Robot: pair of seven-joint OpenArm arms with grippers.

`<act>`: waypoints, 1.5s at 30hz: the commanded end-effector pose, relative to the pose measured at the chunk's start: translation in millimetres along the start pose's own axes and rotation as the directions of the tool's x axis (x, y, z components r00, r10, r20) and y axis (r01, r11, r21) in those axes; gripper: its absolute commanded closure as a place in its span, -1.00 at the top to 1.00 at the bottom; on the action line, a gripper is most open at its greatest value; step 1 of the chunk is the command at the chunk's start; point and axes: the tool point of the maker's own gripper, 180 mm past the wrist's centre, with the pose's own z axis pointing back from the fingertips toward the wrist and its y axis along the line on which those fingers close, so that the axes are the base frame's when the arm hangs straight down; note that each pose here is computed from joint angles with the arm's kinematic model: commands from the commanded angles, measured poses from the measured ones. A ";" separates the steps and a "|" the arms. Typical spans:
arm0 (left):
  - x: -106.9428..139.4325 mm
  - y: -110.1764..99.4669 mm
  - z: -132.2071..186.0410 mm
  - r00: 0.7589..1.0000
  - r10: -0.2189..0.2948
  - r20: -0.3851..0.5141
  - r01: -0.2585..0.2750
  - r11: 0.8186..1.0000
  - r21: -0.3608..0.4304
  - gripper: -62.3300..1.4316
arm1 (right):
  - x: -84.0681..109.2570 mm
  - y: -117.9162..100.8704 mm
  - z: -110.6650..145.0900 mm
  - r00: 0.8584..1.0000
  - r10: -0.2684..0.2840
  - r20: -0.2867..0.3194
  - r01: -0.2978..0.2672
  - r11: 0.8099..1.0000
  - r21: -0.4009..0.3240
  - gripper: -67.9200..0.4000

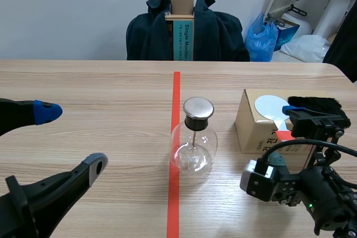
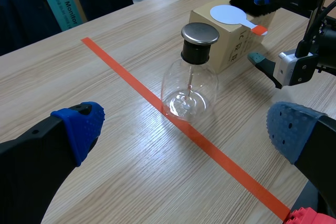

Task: Do the electroscope experiment.
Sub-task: 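Pick up the white charging plate, then bring the plate to the electroscope and point at the metal foil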

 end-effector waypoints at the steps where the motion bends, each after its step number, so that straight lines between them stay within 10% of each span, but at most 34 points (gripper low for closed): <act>1: 9.0 0.6 -0.8 1.000 -0.010 0.029 0.010 1.000 -0.002 1.00 | -2.4 -11.1 -2.2 1.000 -0.001 -0.006 0.001 0.999 -0.035 1.00; 12: 9.1 0.6 -0.8 1.000 -0.010 0.030 0.010 1.000 -0.002 1.00 | -9.2 -11.9 -2.1 0.999 0.005 -0.033 -0.006 0.999 -0.036 -0.24; 21: 12.5 0.5 -0.7 0.999 -0.010 0.048 0.010 1.000 -0.002 1.00 | -13.7 -16.4 -2.7 0.999 0.034 -0.025 -0.035 0.998 -0.047 -0.93; 26: 12.5 0.5 -0.7 0.999 -0.010 0.048 0.010 1.000 -0.002 1.00 | -15.4 -40.2 -4.2 0.999 0.040 -0.026 -0.043 0.990 -0.138 -0.97; 30: 12.5 1.3 -0.7 0.999 -0.010 0.048 0.010 1.000 0.002 1.00 | -12.4 -82.4 -3.6 0.999 0.044 -0.023 -0.049 0.957 -0.287 -0.97; 39: -6.2 14.8 -4.5 0.998 -0.035 -0.054 0.037 0.999 0.023 1.00 | -12.3 -175.1 14.5 0.999 0.026 -0.028 -0.038 0.813 -0.582 -0.96; 45: -34.9 50.2 -14.9 0.984 -0.064 -0.163 0.071 0.997 0.039 -0.83 | -8.6 -210.7 24.3 1.000 0.009 -0.014 -0.016 0.750 -0.661 -0.96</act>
